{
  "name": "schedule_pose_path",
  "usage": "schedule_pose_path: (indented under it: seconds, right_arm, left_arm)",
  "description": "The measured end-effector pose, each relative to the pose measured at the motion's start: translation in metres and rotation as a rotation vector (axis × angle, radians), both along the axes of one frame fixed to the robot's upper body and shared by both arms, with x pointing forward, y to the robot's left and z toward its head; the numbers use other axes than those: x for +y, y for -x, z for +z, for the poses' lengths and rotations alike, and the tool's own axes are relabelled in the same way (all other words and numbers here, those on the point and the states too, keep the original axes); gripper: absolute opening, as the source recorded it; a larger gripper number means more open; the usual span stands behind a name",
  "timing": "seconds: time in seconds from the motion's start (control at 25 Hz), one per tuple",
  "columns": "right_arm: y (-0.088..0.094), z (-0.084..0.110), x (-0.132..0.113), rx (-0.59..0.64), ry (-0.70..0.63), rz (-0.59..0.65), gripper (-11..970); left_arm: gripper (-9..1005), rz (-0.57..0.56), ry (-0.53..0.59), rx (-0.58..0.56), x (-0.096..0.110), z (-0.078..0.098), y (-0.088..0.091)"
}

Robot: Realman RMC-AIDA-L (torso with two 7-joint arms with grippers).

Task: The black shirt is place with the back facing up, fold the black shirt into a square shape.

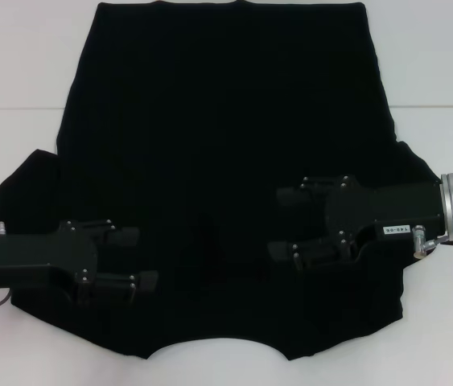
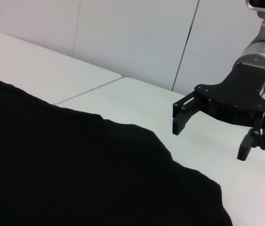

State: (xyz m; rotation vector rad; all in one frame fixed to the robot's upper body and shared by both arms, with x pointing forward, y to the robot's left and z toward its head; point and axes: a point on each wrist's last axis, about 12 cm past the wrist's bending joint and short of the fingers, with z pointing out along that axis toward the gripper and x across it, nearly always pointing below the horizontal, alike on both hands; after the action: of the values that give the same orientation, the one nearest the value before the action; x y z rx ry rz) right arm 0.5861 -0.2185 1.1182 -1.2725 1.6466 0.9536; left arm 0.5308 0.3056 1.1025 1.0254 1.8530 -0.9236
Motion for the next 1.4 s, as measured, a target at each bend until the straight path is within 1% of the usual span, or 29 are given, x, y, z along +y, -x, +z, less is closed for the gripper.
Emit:
schedule_pose_path:
  seconds: [0.6, 0.68, 0.76, 1.04, 1.12, 1.24, 1.4]
  right_arm:
    - [0.001, -0.001, -0.001, 0.008, -0.008, -0.011, 924]
    - [0.000, 0.000, -0.002, 0.013, -0.015, -0.019, 924]
    - [0.000, 0.000, -0.001, 0.018, -0.020, -0.026, 924]
    - [-0.002, 0.000, 0.005, 0.041, -0.030, -0.040, 924]
    - [-0.002, 0.000, 0.005, 0.046, -0.030, -0.046, 924]
    - [-0.002, -0.001, 0.006, 0.050, -0.034, -0.050, 924]
    - [-0.002, -0.001, 0.010, 0.049, -0.037, -0.051, 924]
  left_arm:
    - [844, 0.004, 0.010, 0.006, -0.001, 0.000, 0.000]
    - [844, 0.074, 0.034, 0.039, 0.002, 0.001, -0.004]
    - [844, 0.118, 0.041, 0.065, 0.005, 0.002, -0.007]
    - [843, 0.356, 0.038, 0.208, 0.024, 0.003, -0.022]
    - [843, 0.452, 0.026, 0.247, 0.035, 0.003, -0.025]
    - [843, 0.549, 0.003, 0.285, 0.047, 0.004, -0.027]
    - [843, 0.647, -0.047, 0.338, 0.060, 0.005, -0.029]
